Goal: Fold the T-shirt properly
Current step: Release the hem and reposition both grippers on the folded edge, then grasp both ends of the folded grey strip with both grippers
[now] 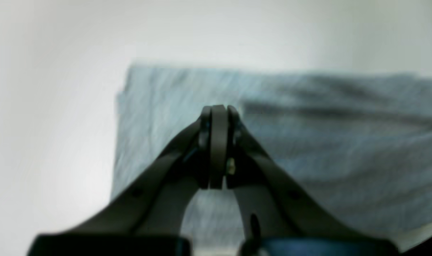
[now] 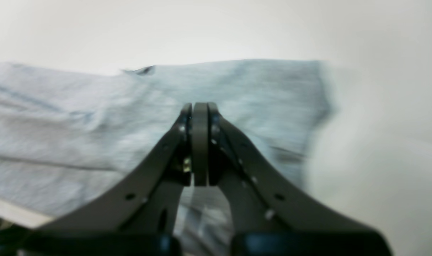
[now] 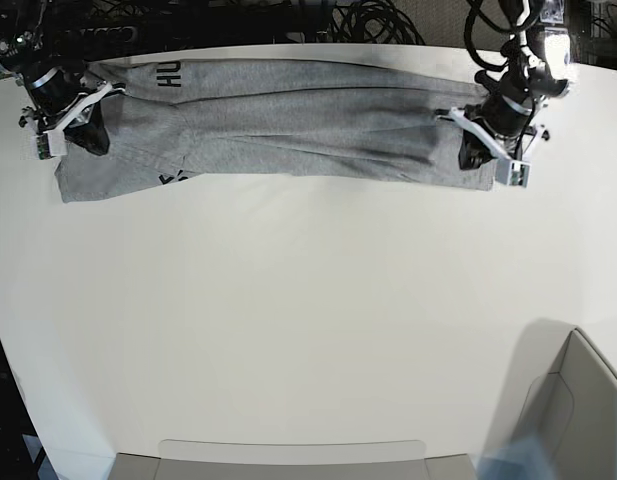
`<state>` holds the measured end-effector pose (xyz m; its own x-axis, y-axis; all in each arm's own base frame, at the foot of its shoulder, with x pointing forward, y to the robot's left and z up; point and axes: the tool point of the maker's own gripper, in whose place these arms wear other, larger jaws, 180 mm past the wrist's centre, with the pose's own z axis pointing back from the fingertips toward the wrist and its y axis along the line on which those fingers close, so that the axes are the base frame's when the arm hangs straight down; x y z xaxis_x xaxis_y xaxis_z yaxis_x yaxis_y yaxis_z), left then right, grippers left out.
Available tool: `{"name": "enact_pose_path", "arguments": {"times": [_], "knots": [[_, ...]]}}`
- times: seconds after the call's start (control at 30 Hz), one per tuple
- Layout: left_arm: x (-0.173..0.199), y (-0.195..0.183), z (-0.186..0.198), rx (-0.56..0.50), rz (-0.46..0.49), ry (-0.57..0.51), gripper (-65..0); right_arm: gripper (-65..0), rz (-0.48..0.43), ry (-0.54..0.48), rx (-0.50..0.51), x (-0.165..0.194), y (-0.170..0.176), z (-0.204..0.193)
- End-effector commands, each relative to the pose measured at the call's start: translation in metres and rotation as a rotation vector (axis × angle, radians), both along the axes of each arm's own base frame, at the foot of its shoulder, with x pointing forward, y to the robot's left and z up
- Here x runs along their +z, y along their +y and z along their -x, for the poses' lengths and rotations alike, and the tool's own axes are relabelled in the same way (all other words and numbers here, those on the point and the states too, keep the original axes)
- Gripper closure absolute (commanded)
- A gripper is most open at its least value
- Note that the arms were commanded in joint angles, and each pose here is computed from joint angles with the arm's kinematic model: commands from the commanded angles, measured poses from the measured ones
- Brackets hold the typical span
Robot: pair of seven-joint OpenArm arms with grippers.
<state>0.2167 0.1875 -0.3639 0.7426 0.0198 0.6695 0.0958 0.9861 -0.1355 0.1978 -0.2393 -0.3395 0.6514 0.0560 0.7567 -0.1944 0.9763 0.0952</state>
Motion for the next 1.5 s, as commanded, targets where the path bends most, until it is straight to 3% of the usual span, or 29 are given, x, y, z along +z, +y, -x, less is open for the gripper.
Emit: {"name": "enact_pose_path", "arguments": {"times": [0.0, 0.13, 0.27, 0.33, 0.43, 0.83, 1.03, 1.17, 1.3, 1.37, 1.47], "knots": [[-0.001, -0.003, -0.001, -0.014, 0.004, -0.005, 0.0, 0.0, -0.018, -0.004, 0.024, -0.002, 0.007, -0.003], [-0.022, -0.004, 0.000, 0.000, 0.023, 0.050, 0.0, 0.0, -0.032, 0.102, 0.052, -0.047, 0.022, 0.003], [-0.052, 0.009, 0.013, 0.043, 0.029, 0.128, 0.0, 0.0, 0.044, 0.168, 0.063, -0.090, 0.026, 0.002], [-0.061, 0.014, 0.007, 0.067, 0.037, 0.117, 0.0, 0.0, 0.066, 0.183, 0.088, -0.105, 0.032, -0.002], [-0.078, 0.024, -0.001, 0.112, 0.047, 0.129, 0.0, 0.0, 0.081, 0.196, 0.030, -0.119, 0.027, -0.018], [-0.082, 0.053, -0.087, 0.221, 0.087, 0.061, 0.0, 0.0, 0.131, 0.153, -0.175, -0.116, -0.021, -0.091], [-0.069, 0.054, -0.101, 0.219, 0.086, 0.011, 0.0, 0.0, 0.141, 0.143, -0.176, -0.112, -0.024, -0.094], [-0.027, 0.044, -0.119, 0.175, 0.080, -0.111, -0.7, 0.0, 0.143, 0.145, -0.175, -0.112, -0.025, -0.093], [0.027, 0.036, -0.124, 0.139, 0.063, -0.258, -24.0, 0.0, 0.143, 0.148, -0.173, -0.113, -0.024, -0.092], [0.044, 0.039, -0.120, 0.148, 0.102, -0.299, -28.7, 0.0, 0.143, 0.148, -0.173, -0.113, -0.024, -0.092], [0.057, 0.054, -0.115, 0.222, 0.308, -0.295, -29.6, 0.0, 0.145, 0.149, -0.173, -0.113, -0.025, -0.091]]}}
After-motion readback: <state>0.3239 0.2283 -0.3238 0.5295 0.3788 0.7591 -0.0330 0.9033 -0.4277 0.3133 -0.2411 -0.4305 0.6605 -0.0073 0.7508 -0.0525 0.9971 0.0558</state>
